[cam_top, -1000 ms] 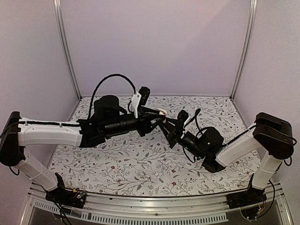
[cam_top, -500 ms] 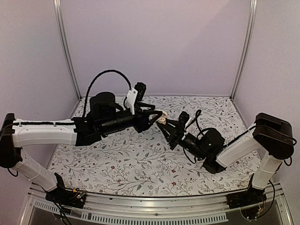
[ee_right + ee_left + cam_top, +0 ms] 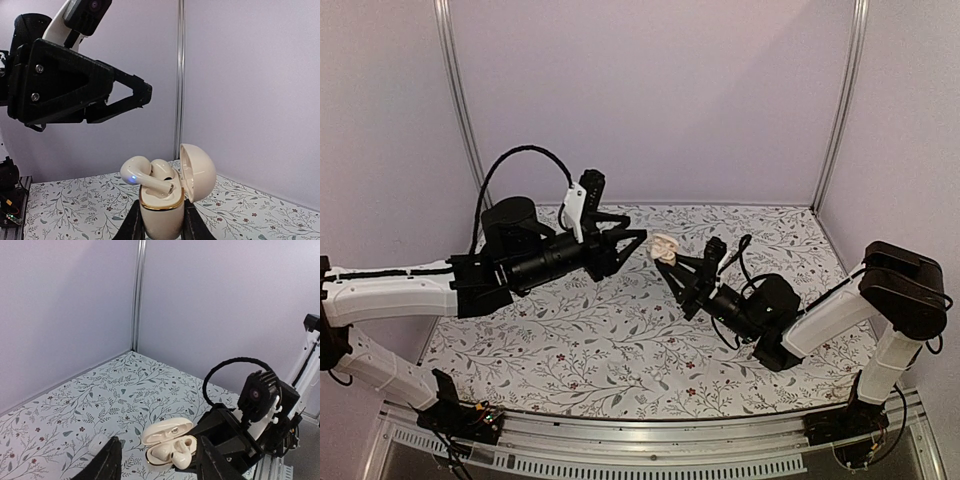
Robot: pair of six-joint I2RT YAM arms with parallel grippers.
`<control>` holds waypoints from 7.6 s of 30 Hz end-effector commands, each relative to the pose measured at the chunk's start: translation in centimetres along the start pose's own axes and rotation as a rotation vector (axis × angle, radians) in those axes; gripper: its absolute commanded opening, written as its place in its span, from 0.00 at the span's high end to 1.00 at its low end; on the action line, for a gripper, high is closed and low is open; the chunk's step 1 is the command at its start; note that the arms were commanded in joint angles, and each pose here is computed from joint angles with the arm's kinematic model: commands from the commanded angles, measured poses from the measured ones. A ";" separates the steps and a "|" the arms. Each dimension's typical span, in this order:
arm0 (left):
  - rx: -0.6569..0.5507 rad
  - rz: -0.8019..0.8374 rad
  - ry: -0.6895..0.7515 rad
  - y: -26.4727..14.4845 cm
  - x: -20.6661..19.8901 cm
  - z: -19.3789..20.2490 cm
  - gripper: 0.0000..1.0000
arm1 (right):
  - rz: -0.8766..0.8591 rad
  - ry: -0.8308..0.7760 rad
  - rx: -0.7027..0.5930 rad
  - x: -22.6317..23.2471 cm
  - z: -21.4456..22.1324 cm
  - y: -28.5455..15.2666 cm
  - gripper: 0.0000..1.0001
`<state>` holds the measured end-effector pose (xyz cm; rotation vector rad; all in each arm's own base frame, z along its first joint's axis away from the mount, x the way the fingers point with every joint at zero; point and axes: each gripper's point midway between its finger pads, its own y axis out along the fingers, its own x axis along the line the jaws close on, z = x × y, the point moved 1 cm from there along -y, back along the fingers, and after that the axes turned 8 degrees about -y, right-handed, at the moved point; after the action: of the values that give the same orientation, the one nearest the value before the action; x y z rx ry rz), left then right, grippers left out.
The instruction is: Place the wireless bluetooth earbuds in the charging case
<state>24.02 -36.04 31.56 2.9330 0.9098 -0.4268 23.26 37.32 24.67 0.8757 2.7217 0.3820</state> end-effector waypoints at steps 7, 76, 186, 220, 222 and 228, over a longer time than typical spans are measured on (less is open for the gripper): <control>-0.006 0.202 0.348 -4.5 -2.7 1.8 0.51 | -0.033 0.047 0.008 0.0 -0.9 -0.4 1.00; 0.081 0.129 0.843 -2.1 -4.8 6.1 0.86 | -0.327 0.140 0.048 5.2 -0.9 -0.9 1.00; 1.170 -0.387 0.225 -9.3 4.1 29.0 0.68 | -0.130 0.141 0.330 -3.2 3.5 -6.0 1.00; 1.333 -0.363 0.084 -10.7 6.3 28.0 0.67 | -0.129 0.148 0.338 -3.2 3.6 -6.2 1.00; 1.349 -0.351 0.099 -10.6 6.3 28.2 0.67 | -0.129 0.147 0.337 -3.2 3.6 -6.2 1.00; 1.364 -0.324 0.111 -10.2 6.2 28.7 0.67 | -0.128 0.149 0.339 -3.3 3.7 -6.2 1.00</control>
<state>15.74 -27.10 2.71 3.8909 1.6377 -1.3950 23.69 31.44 18.84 0.7674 3.0246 -0.0885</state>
